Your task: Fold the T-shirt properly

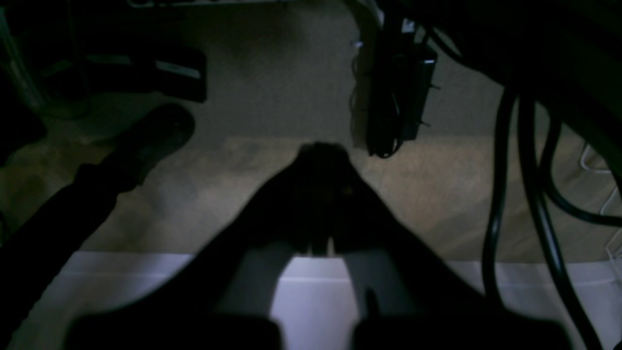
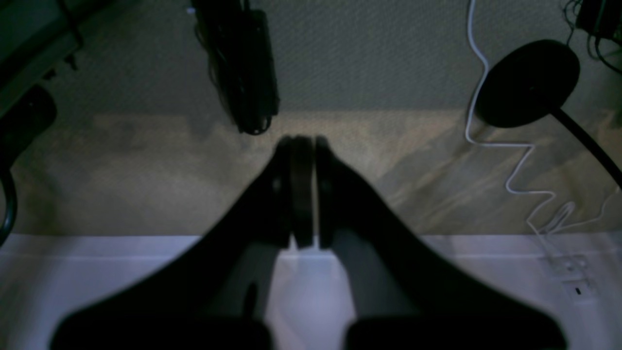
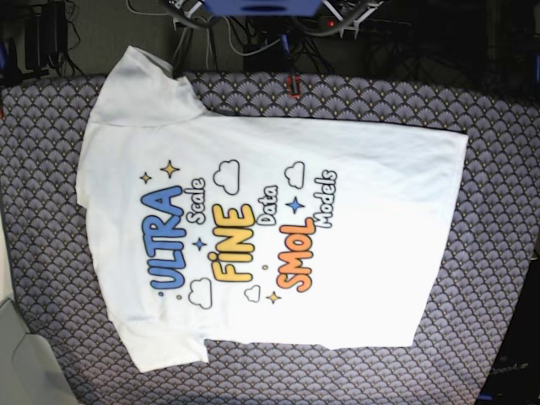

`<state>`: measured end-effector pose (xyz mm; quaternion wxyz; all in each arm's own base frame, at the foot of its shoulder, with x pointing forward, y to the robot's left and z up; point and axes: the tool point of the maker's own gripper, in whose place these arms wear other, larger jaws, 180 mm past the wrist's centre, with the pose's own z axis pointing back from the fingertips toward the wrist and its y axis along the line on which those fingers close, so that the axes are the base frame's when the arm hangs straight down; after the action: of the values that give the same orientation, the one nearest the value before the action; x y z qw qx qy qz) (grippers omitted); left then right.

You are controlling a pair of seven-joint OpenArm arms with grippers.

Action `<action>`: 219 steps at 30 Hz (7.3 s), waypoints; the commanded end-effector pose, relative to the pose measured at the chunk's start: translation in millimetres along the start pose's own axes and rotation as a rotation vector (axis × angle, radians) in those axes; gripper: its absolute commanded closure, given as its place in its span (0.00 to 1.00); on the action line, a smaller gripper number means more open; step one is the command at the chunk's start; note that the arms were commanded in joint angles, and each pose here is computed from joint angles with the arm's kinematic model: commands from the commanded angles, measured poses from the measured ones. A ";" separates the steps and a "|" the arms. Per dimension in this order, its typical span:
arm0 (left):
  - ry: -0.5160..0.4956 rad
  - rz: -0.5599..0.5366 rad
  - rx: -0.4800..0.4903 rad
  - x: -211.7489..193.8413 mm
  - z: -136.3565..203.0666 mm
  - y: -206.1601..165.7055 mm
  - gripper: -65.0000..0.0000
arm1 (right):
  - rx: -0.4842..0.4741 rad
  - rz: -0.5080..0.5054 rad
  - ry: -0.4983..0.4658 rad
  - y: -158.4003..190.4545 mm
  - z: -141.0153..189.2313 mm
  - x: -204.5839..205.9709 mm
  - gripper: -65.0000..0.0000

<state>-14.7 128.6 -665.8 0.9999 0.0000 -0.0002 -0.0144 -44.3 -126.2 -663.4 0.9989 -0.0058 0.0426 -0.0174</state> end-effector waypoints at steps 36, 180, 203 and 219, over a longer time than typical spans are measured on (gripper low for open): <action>-0.152 -0.030 0.042 -0.4 25.3 33.5 0.99 | 0.025 0.083 -0.153 8.9 17.7 -8.8 1.00; -0.976 0.248 0.155 201.1 306.5 138.5 0.61 | -0.083 0.210 -0.660 -103.7 276.8 192.9 1.00; -0.968 0.405 0.228 229.6 277.7 197.4 0.55 | -0.075 0.213 -0.656 -101.5 274.6 193.2 1.00; -0.924 0.418 0.178 246.1 249.0 186.3 0.55 | -0.086 0.220 -0.646 -105.6 274.3 192.0 1.00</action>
<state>230.8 302.7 -426.7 0.8803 0.0730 -0.4270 0.1932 162.2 -234.5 -411.2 0.9597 -0.0460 -0.2618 0.0916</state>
